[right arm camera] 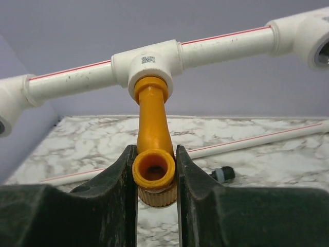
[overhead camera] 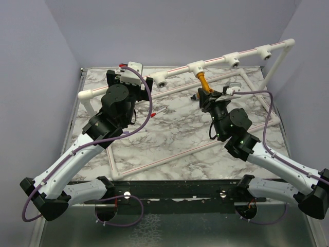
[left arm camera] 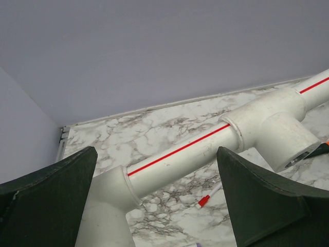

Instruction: Install the water faucets

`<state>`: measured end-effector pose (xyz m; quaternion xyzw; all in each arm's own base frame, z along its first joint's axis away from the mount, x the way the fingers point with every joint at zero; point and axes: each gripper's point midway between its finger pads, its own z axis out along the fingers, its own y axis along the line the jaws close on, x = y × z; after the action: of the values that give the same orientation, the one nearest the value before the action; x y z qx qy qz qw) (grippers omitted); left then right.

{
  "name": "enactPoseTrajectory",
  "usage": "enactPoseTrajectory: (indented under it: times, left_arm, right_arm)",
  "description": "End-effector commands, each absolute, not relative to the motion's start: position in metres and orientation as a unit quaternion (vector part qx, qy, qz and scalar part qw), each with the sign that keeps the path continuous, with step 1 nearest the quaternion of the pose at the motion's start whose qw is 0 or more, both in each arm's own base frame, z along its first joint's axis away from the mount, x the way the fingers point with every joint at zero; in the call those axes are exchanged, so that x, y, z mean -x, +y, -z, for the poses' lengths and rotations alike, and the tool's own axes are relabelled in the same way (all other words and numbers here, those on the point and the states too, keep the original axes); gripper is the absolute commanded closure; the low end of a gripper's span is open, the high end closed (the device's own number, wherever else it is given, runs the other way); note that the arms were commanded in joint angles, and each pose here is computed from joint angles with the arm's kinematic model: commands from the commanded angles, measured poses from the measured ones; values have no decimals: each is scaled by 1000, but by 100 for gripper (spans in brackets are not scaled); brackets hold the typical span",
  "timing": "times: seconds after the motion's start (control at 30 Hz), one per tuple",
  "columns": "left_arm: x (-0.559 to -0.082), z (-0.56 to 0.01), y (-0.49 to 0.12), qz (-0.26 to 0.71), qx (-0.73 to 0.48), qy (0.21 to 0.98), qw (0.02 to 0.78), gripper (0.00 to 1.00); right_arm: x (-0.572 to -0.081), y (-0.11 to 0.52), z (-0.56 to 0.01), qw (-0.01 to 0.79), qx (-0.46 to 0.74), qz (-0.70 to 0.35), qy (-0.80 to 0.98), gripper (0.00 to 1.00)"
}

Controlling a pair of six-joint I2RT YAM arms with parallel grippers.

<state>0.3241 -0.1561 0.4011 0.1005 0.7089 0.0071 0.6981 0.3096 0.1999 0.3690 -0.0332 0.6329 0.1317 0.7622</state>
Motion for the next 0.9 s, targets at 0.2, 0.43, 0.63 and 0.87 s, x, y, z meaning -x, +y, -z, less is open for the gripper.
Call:
enactPoseTrajectory:
  times: [0.2, 0.43, 0.63, 0.87]
  left_arm:
    - [-316, -321, -168, -20, -156, 780, 606, 1]
    - [-316, -321, -167, -19, -155, 779, 607, 1]
    - [-315, -321, -168, -18, -155, 779, 607, 1]
    - [-315, -321, -168, -19, -156, 779, 608, 1]
  right_arm:
    - [-305, 202, -367, 662, -261, -368, 598, 100]
    - [-302, 197, -344, 561, -410, -463, 550, 100]
    - [-302, 202, -346, 496, -472, -504, 527, 99]
    - [-299, 205, -362, 449, -503, -553, 490, 100]
